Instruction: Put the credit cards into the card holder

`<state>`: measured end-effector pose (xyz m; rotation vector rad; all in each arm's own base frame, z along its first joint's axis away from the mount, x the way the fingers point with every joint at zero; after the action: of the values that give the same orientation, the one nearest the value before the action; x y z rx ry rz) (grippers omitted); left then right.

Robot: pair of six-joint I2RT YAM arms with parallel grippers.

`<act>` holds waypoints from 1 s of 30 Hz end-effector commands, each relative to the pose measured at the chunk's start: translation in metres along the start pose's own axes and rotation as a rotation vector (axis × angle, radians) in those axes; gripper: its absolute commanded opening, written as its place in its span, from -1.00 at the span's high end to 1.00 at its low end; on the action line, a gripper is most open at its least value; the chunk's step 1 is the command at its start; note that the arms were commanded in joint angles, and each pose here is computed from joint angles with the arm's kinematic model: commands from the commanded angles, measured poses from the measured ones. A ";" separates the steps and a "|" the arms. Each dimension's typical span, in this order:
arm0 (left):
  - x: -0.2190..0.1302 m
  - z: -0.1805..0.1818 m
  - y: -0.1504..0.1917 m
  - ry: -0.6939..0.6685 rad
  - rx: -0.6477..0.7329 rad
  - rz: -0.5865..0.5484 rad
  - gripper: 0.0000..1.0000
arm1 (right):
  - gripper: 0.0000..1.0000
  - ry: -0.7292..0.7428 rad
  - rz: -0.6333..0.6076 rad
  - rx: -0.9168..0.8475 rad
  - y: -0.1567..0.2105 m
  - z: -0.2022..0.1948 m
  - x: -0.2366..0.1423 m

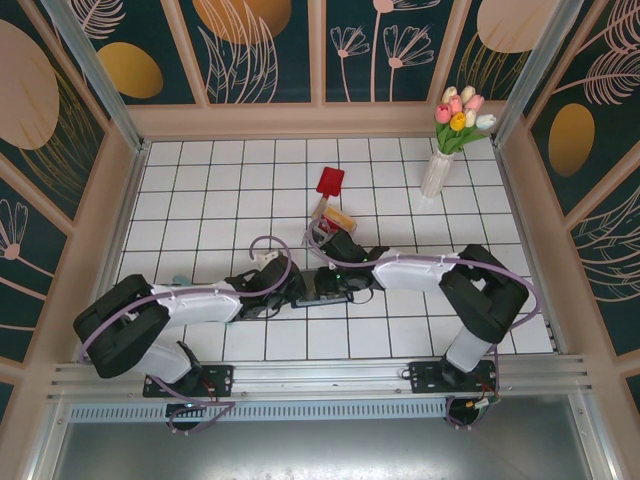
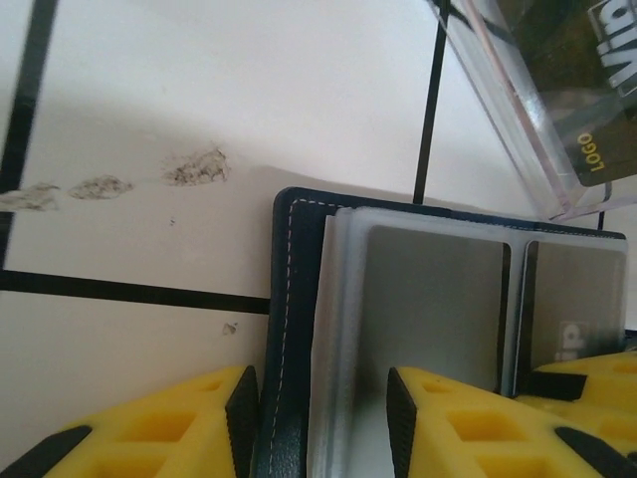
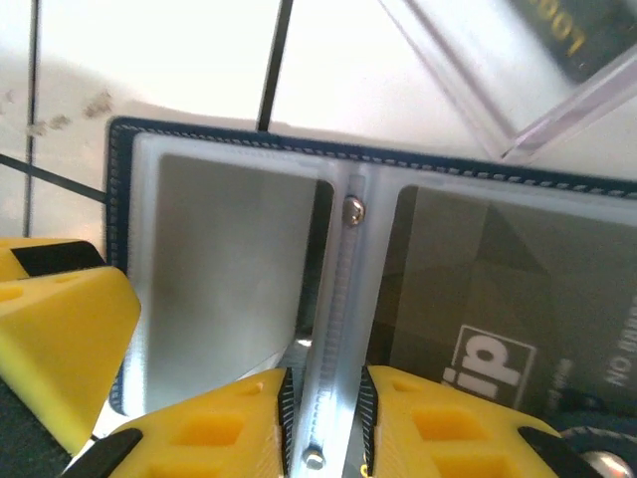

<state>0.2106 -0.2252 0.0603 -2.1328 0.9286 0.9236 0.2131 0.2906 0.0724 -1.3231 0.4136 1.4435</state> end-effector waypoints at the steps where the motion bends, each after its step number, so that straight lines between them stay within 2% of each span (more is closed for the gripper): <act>1: -0.014 -0.005 -0.015 -0.004 -0.001 -0.075 0.13 | 0.40 0.054 -0.098 -0.043 -0.030 -0.001 -0.040; 4: -0.020 -0.011 -0.028 0.039 -0.033 -0.085 0.10 | 0.38 0.098 -0.169 -0.043 -0.052 -0.022 -0.068; 8: -0.025 -0.034 -0.050 0.181 -0.091 -0.078 -0.03 | 0.15 0.148 -0.272 -0.033 -0.085 -0.063 -0.099; 11: -0.019 -0.058 -0.063 0.276 -0.121 -0.044 -0.12 | 0.09 0.116 -0.299 -0.001 -0.111 -0.098 -0.107; 15: -0.003 -0.082 -0.074 0.311 -0.142 -0.002 -0.17 | 0.01 0.010 -0.305 0.033 -0.148 -0.127 -0.099; 18: 0.010 -0.085 -0.078 0.313 -0.172 0.015 -0.18 | 0.01 -0.104 -0.260 0.007 -0.167 -0.123 -0.080; 23: 0.027 -0.078 -0.080 0.331 -0.243 0.050 -0.18 | 0.00 -0.273 -0.213 0.060 -0.170 -0.116 -0.047; 30: 0.039 -0.081 -0.080 0.343 -0.248 0.080 -0.19 | 0.00 -0.344 -0.167 0.081 -0.152 -0.106 -0.037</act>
<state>0.3141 -0.2477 0.0870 -2.4963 1.0772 0.8096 0.3982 0.2331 0.1158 -1.0517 0.2048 1.4227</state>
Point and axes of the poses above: each hand's point on the last joint's axis, 136 mm out from that joint toward the fingers, its own x axis out along the fingers, its own z axis along the line the jaws close on, y = z × x, the point moved 4 cm from there along -x, back along the fingers, and after that the axes turned 12 degrees about -x, right-handed, at the moved point
